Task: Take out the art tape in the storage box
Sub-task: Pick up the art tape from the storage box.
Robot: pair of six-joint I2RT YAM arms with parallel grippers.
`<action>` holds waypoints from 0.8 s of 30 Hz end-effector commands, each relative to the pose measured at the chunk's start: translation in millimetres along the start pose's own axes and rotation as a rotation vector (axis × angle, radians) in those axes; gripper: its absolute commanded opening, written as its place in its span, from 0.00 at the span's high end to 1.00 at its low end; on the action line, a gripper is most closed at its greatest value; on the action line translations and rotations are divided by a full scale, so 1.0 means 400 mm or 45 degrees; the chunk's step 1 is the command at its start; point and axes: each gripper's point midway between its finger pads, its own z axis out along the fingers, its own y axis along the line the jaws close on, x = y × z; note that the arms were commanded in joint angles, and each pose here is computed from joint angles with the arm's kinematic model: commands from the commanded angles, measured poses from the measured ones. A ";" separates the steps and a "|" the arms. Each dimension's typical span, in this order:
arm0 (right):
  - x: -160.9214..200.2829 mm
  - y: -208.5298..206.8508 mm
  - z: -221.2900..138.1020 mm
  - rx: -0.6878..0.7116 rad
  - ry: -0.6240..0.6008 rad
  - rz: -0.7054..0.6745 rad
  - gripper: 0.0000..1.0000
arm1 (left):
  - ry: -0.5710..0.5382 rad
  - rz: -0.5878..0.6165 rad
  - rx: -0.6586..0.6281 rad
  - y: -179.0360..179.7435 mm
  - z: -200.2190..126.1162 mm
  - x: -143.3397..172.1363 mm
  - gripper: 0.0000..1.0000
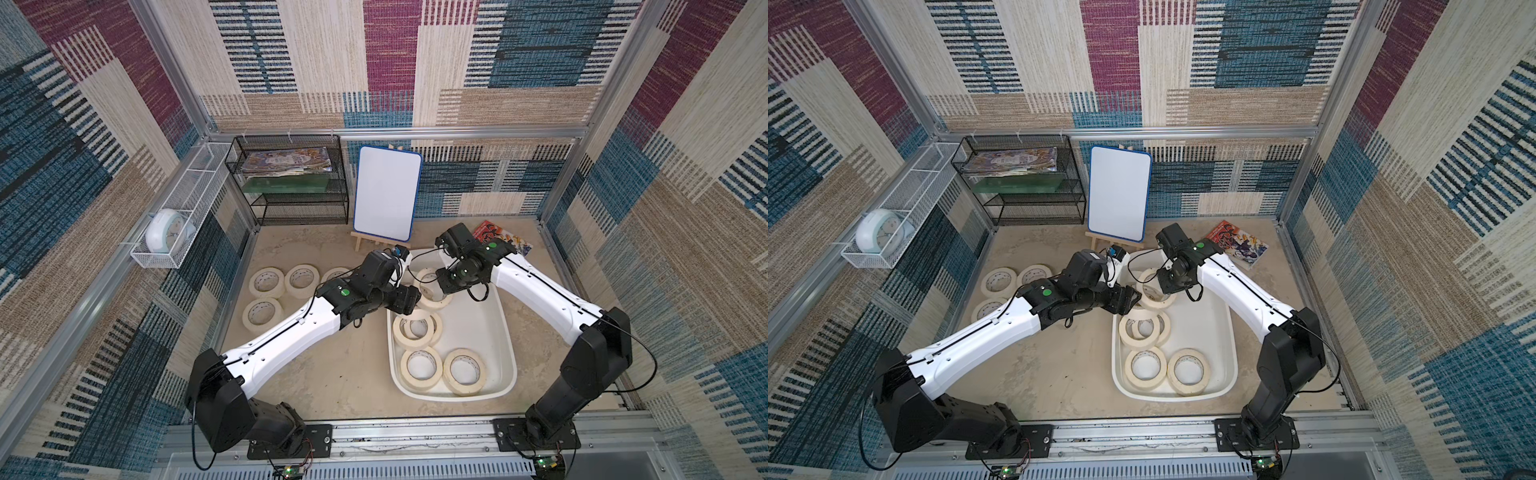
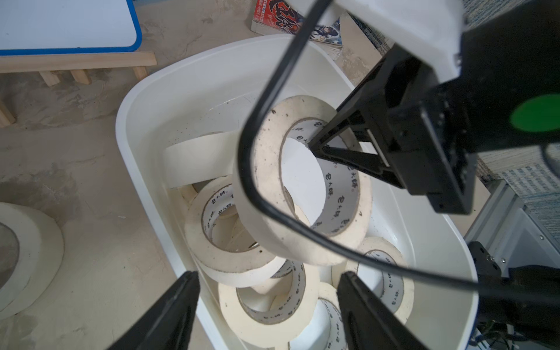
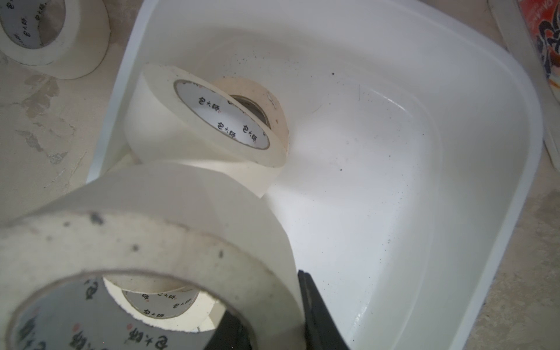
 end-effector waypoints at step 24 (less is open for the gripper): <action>0.006 0.038 -0.027 -0.048 -0.048 0.003 1.00 | -0.087 -0.127 -0.045 0.019 0.106 -0.050 0.85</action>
